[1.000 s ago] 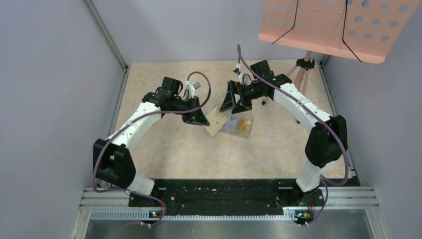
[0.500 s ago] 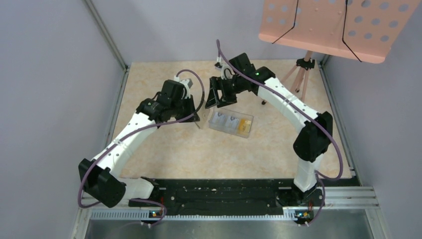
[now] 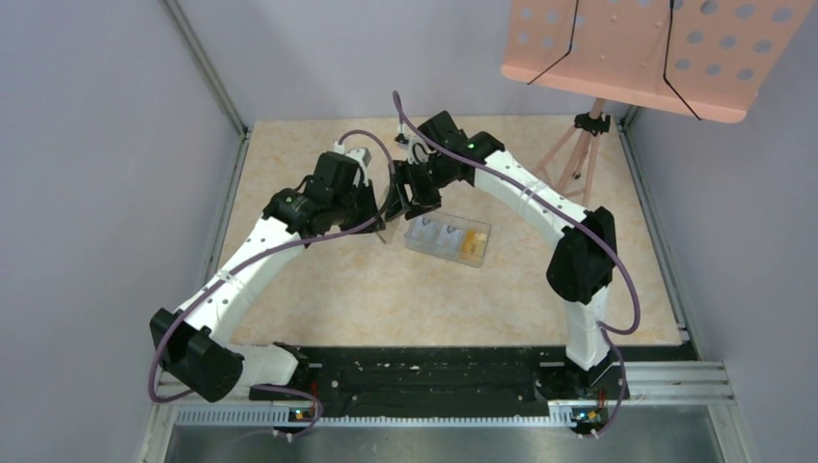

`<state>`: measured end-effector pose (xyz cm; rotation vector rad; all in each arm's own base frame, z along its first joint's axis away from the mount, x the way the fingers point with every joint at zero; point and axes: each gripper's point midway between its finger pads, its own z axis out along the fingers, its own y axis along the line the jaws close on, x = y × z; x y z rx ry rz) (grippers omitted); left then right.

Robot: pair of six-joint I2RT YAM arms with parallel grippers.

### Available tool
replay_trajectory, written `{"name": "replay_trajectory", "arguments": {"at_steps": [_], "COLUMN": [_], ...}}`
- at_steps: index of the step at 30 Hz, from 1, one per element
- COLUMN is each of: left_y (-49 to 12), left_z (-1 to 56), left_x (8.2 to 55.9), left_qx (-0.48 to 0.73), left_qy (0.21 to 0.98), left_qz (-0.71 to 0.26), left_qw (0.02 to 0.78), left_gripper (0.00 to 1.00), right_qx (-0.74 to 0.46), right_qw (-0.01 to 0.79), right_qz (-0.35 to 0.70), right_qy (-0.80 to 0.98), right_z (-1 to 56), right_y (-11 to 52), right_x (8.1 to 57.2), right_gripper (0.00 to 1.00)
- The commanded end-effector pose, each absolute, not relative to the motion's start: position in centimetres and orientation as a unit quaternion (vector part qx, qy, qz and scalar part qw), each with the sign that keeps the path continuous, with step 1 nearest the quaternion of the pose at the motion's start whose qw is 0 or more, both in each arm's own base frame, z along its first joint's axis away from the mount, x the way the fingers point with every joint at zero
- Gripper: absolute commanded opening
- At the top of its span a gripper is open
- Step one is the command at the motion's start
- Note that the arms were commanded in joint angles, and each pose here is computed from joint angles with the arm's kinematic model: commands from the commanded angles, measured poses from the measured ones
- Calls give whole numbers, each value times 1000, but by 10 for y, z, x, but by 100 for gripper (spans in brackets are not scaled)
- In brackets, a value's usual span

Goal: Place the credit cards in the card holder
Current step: Open the card holder.

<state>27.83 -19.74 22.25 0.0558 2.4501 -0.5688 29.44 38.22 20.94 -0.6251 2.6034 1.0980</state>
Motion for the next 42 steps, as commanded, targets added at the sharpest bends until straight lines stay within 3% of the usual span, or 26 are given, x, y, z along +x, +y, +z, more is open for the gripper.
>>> {"name": "replay_trajectory", "arguments": {"at_steps": [1,10,26,34,42], "left_y": [-200,-206,-205,-200,-206], "left_z": [247,252,263,247,240], "left_x": [280,278,284,284,285], "left_qx": [16,19,-6,-38,-41], "left_qy": [913,908,882,883,875], "left_qz": [-232,-248,-274,-288,-324], "left_qw": [335,338,385,369,357], "left_gripper": [0,0,0,0,0], "right_qx": [-221,-202,-192,-135,-124], "right_qw": [136,145,132,153,143], "right_qz": [392,323,174,270,409], "right_qy": [883,913,957,941,893], "right_z": [227,198,149,178,207], "right_y": [396,385,333,298,297], "right_x": [295,308,312,325,310], "right_gripper": [62,43,34,40,69]}}
